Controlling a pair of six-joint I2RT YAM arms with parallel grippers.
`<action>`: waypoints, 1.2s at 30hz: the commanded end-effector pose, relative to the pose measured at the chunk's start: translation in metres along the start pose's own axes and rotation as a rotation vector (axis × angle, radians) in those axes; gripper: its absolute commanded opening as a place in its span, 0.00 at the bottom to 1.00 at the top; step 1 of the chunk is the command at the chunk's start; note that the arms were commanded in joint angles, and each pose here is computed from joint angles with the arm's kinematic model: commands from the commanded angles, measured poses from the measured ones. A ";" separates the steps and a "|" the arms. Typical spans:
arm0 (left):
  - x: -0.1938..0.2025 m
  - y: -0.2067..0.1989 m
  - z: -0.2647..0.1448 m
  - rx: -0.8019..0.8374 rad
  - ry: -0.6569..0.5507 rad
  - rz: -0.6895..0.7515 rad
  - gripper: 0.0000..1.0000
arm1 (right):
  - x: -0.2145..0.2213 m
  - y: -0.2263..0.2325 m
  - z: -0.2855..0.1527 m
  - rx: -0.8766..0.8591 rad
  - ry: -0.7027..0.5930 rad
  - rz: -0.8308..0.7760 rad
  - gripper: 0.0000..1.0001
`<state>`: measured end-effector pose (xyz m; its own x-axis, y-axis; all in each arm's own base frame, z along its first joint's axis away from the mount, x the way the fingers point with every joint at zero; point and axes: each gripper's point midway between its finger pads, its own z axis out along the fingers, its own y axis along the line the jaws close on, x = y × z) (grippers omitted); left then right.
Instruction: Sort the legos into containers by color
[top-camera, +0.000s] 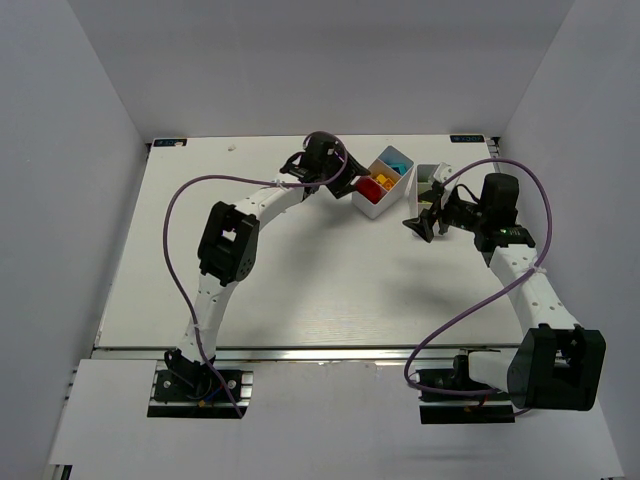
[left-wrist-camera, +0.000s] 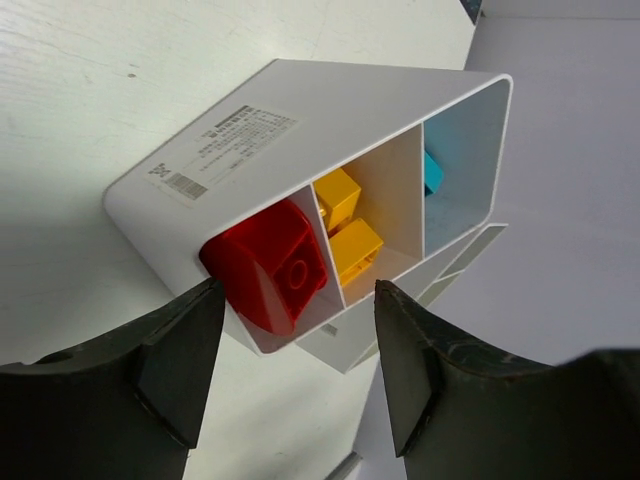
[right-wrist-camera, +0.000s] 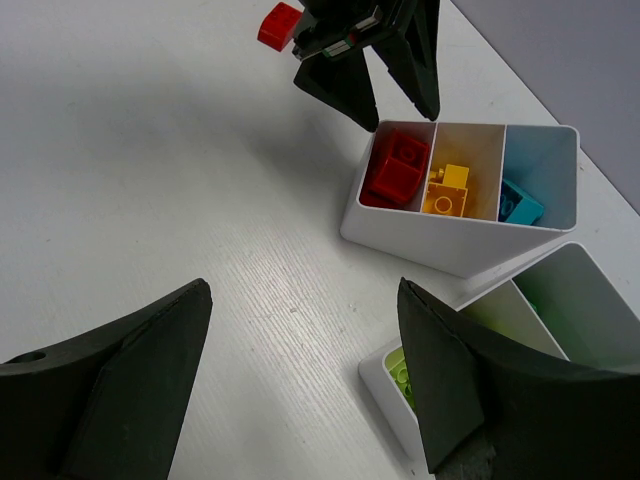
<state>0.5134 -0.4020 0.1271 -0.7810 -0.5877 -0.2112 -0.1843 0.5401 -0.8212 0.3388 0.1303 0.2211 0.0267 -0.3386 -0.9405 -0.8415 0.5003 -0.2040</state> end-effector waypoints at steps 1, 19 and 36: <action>-0.023 -0.035 -0.035 0.040 -0.091 0.085 0.70 | -0.012 -0.002 -0.005 0.010 -0.031 -0.033 0.80; -0.118 0.163 -0.116 -0.683 -0.240 0.260 0.78 | -0.005 0.001 0.000 -0.020 -0.030 0.007 0.80; -0.144 0.181 -0.061 -0.724 -0.244 0.262 0.78 | -0.006 0.003 -0.001 -0.011 -0.032 -0.009 0.80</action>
<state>0.5529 -0.1895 0.0319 -0.7254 -0.4598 -0.5123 -0.4124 0.8861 -0.2115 0.3368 0.1316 0.2217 0.0252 -0.3273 -0.9446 -0.8486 0.4924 -0.1933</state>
